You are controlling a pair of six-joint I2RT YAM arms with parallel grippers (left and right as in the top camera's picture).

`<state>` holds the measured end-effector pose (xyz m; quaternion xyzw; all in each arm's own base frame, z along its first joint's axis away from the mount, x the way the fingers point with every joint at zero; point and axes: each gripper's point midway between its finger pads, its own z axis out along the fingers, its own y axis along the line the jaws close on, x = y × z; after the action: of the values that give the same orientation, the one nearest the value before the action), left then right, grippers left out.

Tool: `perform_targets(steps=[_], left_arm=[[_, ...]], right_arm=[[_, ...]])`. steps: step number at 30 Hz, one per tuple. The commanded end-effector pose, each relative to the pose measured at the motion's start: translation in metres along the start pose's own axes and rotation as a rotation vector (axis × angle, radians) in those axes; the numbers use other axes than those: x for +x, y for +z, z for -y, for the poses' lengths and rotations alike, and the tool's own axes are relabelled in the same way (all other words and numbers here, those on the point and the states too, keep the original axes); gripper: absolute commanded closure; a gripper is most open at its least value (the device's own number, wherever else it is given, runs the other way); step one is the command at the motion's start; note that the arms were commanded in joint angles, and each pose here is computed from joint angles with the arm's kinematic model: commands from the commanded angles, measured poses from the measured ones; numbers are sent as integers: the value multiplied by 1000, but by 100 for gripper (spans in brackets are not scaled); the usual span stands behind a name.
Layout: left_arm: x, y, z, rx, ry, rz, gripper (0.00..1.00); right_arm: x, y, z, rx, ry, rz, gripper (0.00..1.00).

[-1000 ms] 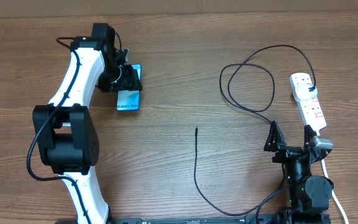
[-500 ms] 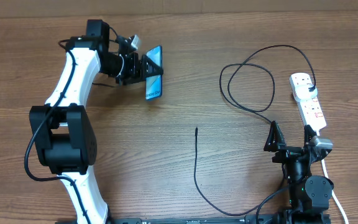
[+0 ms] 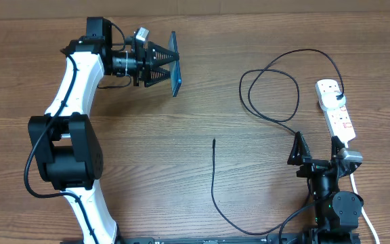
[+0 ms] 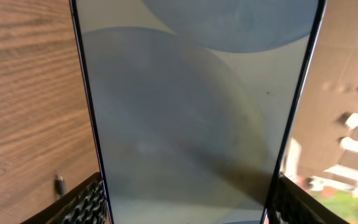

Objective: Plug charger to phone and switch on socket
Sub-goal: 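Lift the phone with the left gripper and tilt it upright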

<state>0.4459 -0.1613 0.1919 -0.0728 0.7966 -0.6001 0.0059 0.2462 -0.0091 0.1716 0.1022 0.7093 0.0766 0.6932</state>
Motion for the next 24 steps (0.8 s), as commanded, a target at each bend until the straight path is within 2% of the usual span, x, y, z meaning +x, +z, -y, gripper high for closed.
perform_targets(steps=[1,5,13,24], left_arm=[[3,-4,28,104,-125,-43,96],[2,-4,29,107,-227,-48,96],[5,-6,41,165,-338,-94,96],[4,-18,53,233,-407,-133,96]], right_arm=[[2,0,2,6,-5,5,0],[2,0,2,6,-5,5,0],[2,0,2,6,-5,5,0],[2,0,2,6,-5,5,0]])
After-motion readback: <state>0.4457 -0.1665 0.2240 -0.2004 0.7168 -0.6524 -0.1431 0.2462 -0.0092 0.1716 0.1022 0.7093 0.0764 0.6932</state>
